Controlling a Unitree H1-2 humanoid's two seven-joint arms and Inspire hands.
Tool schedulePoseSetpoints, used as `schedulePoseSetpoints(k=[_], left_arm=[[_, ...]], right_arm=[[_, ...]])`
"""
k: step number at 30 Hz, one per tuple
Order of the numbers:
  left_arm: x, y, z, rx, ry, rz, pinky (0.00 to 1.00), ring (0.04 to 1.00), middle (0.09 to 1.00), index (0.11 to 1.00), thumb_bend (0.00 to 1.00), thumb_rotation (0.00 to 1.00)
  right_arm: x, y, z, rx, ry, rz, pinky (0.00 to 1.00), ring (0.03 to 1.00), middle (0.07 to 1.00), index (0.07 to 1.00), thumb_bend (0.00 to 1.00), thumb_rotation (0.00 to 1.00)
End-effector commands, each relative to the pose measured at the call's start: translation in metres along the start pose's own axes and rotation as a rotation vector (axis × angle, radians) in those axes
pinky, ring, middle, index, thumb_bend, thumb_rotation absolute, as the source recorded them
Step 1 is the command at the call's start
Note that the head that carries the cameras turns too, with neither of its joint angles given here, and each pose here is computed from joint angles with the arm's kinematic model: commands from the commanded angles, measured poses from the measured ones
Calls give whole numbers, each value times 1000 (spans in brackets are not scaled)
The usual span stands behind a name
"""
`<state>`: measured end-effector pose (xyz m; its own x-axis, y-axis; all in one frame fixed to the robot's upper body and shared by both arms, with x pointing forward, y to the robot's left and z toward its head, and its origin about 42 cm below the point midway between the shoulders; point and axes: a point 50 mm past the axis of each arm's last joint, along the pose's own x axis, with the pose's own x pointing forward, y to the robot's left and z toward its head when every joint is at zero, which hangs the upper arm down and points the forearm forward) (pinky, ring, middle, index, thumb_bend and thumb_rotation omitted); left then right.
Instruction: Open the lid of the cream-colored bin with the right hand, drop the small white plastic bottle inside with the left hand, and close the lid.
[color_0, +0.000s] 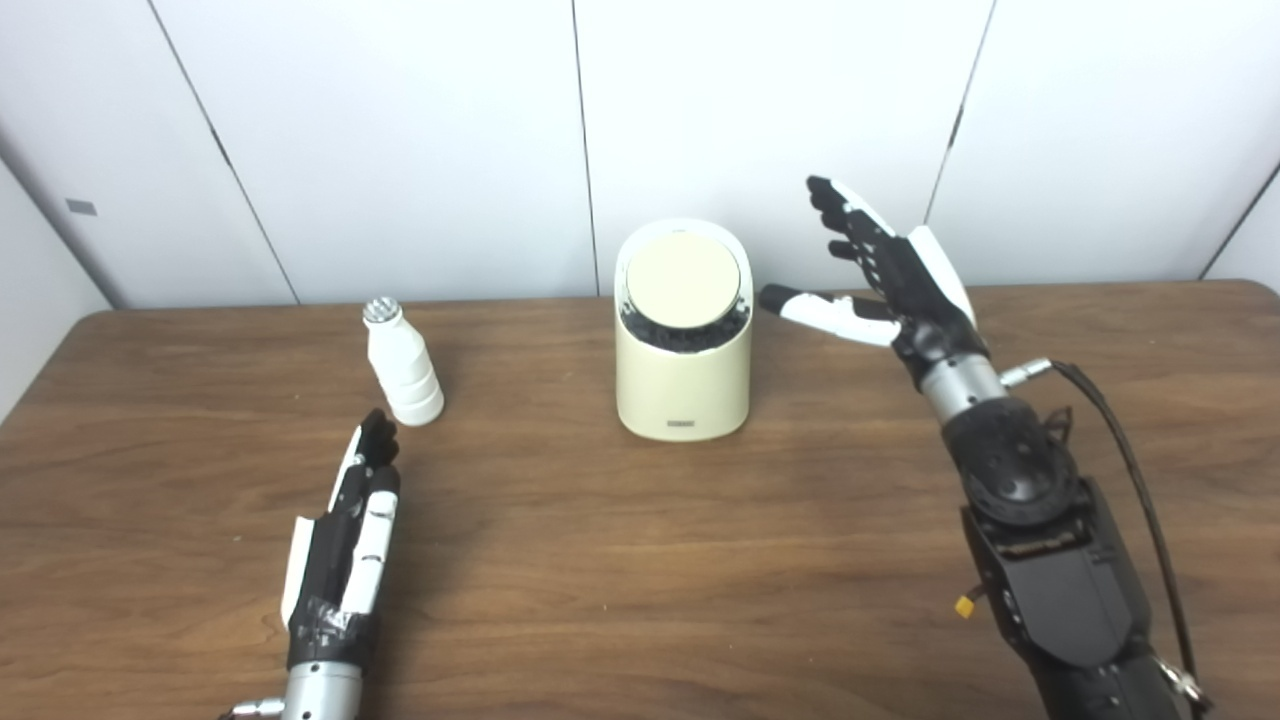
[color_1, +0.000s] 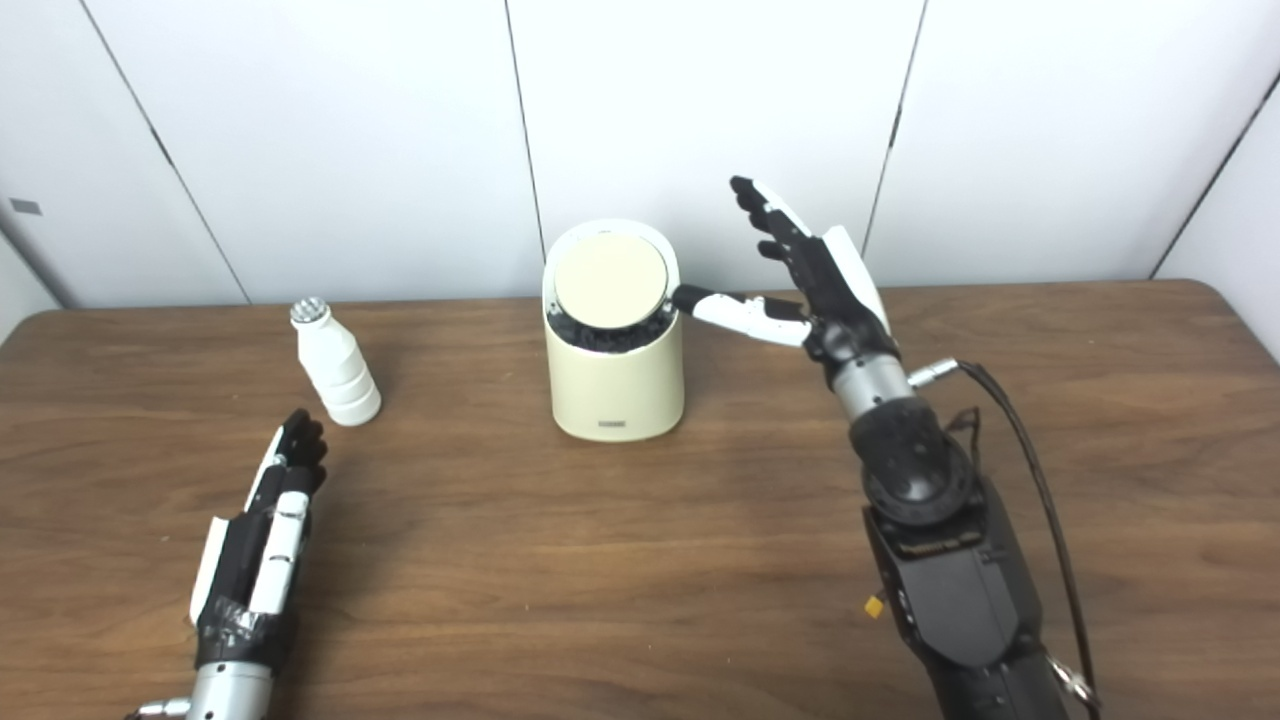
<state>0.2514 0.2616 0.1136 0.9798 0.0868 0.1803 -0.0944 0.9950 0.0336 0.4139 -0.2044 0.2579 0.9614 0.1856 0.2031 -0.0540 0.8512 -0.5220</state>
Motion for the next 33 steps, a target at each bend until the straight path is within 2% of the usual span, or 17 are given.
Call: schedulePoseSetpoints(k=[1,6,8,11,17,23,33], left_arm=[[-7,-7,-11,0,36,-1,994,984,977,998,406,805],[-8,-12,-10,18,45,1,992,979,974,997,373,809],[-9,-14,-10,23,49,4,981,972,967,994,359,813],[-10,-15,-11,26,47,4,978,970,966,992,352,818],[-10,-17,-11,21,55,10,990,972,963,989,376,783],[-11,-18,-10,18,53,8,992,976,969,993,361,783],[-12,-20,-9,7,47,9,996,972,970,989,362,770]], right_arm=[[24,-12,34,-50,-93,-17,880,940,939,922,877,424],[48,-7,44,-112,-116,24,850,936,939,926,891,399],[56,-6,46,-128,-124,33,830,923,928,917,951,433],[67,-3,50,-164,-136,50,811,912,922,916,974,454],[79,10,61,-211,-139,67,821,906,928,916,887,386],[86,18,64,-237,-143,77,836,913,927,914,852,304],[88,18,64,-309,-118,86,877,922,928,913,876,351]])
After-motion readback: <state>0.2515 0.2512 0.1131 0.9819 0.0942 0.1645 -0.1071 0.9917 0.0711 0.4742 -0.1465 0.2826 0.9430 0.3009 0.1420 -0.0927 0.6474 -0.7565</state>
